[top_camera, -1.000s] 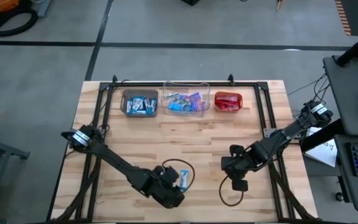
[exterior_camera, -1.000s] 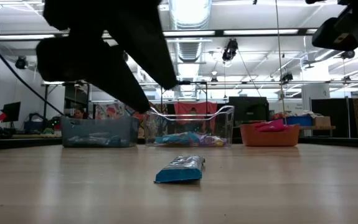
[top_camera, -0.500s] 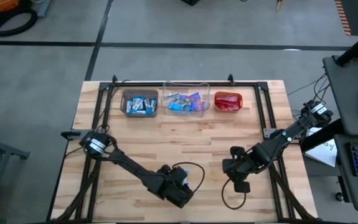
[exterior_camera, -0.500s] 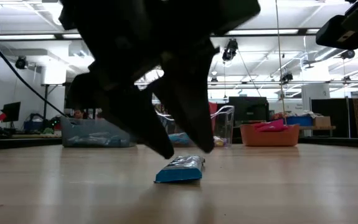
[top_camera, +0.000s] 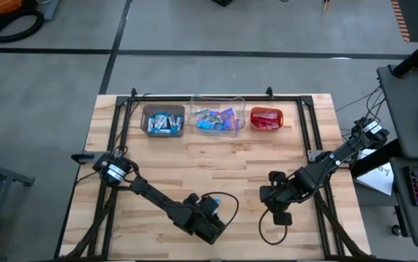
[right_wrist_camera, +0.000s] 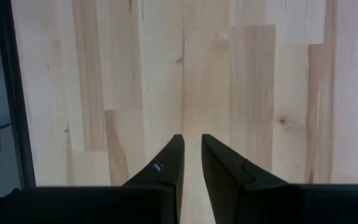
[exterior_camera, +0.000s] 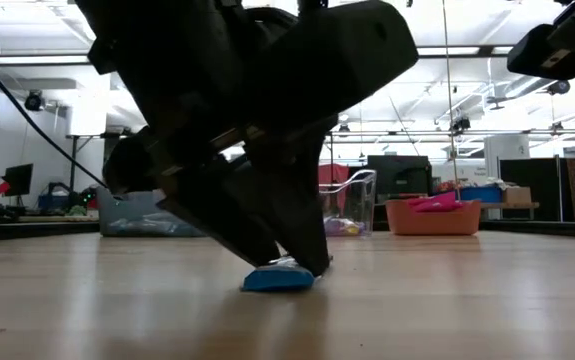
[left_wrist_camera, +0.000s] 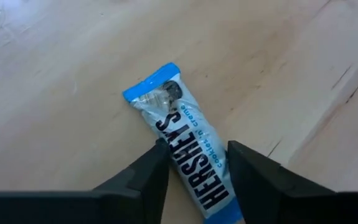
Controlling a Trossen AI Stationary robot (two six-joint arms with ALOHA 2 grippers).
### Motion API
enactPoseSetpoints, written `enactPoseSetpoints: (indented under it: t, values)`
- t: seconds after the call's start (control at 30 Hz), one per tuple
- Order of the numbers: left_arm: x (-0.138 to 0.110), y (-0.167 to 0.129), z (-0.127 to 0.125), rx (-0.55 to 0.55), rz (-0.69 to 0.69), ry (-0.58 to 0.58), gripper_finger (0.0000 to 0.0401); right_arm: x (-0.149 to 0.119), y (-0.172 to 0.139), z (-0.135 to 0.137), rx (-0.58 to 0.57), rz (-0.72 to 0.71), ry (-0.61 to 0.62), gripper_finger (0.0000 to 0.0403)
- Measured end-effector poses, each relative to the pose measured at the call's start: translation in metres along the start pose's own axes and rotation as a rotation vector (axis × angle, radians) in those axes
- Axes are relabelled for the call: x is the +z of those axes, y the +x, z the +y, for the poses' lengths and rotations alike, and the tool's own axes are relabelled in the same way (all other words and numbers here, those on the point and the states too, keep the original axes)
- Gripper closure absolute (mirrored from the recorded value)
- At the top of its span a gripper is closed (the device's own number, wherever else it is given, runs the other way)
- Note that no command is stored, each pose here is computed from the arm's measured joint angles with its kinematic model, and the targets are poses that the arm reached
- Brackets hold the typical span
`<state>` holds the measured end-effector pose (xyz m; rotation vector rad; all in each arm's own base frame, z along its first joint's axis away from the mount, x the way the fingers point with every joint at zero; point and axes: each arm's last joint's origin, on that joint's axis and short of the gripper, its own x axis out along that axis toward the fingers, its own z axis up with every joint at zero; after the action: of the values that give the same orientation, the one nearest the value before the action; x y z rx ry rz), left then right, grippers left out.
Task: Sort candy
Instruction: Put the white candy into the black bin
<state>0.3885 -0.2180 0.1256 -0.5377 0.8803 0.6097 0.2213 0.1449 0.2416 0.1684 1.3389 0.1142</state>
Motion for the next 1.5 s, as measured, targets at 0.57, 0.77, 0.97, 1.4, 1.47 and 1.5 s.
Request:
enactPoseSetpoints:
  t: [0.57, 0.77, 0.97, 1.4, 1.47, 1.5]
  values:
    - [0.002, -0.006, -0.001, -0.012, -0.004, 0.045, 0.0368, 0.001, 0.0, 0.0, -0.025, -0.026, -0.026, 0.0355]
    - [0.009, -0.021, 0.001, -0.02, 0.006, 0.092, 0.038, 0.001, 0.0, 0.0, -0.025, -0.025, -0.035, 0.0355]
    - [0.016, -0.037, 0.005, -0.002, 0.004, 0.148, 0.039, 0.001, 0.0, 0.0, -0.026, -0.026, -0.037, 0.0355]
    - [0.078, -0.133, 0.06, 0.159, -0.046, 0.299, 0.0391, 0.003, 0.0, -0.001, -0.077, -0.069, -0.084, 0.0355]
    - [0.091, -0.147, 0.075, 0.212, -0.07, 0.311, 0.0391, 0.004, 0.0, -0.002, -0.098, -0.088, -0.096, 0.0355]
    - [0.098, -0.154, 0.083, 0.236, -0.078, 0.313, 0.0391, 0.005, 0.0, -0.002, -0.104, -0.099, -0.104, 0.0355]
